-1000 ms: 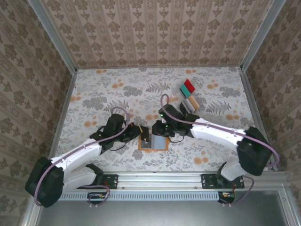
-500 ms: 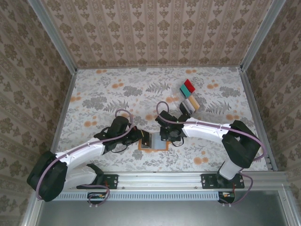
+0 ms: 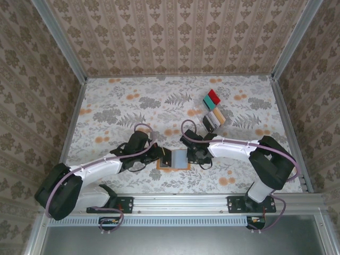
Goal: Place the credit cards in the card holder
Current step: Insert the credit card into the card slot.
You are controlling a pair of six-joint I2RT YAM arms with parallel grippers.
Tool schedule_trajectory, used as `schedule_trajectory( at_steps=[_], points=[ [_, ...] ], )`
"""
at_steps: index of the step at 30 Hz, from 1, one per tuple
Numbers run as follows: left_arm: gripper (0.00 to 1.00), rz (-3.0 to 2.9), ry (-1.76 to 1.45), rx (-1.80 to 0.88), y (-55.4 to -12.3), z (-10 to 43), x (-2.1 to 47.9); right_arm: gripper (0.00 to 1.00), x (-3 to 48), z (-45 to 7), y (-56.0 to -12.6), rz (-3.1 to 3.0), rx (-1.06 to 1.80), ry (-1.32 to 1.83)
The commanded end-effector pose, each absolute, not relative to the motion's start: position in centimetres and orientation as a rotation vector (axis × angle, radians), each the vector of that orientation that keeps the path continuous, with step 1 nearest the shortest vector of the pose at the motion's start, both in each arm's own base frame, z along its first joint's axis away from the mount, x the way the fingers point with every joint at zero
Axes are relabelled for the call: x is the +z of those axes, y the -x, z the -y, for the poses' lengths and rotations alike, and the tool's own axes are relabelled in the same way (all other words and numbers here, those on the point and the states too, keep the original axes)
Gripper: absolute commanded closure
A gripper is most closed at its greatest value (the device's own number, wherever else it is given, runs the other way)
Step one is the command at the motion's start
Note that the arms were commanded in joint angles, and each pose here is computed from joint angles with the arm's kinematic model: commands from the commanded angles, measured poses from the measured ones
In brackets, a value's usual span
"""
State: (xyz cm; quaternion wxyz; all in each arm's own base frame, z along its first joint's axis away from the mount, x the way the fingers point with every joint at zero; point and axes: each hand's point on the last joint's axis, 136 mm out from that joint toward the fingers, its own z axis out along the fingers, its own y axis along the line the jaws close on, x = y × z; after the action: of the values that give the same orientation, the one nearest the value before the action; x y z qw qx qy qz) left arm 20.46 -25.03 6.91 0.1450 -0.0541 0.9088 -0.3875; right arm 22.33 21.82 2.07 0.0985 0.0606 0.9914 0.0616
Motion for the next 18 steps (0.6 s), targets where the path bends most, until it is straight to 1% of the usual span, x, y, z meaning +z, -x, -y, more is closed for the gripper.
schedule_trajectory(
  at_steps=[1,7,13,18],
  points=[
    [1.00,-2.555,0.068,-1.187,-20.8,26.5,7.8,0.81,1.5,-21.2,-22.2,-2.942,0.154,-0.216],
    [1.00,-2.538,0.019,-1.222,-20.7,27.7,7.3,0.82,0.8,-21.1,-22.3,-2.942,0.153,-0.218],
    [1.00,-2.621,0.055,-1.094,-20.2,26.7,5.1,0.81,0.2,-21.1,-22.2,-2.952,0.145,-0.219],
    [1.00,-2.601,0.059,-1.074,-20.3,26.3,5.3,0.82,0.0,-21.4,-22.3,-2.958,0.157,-0.221]
  ],
)
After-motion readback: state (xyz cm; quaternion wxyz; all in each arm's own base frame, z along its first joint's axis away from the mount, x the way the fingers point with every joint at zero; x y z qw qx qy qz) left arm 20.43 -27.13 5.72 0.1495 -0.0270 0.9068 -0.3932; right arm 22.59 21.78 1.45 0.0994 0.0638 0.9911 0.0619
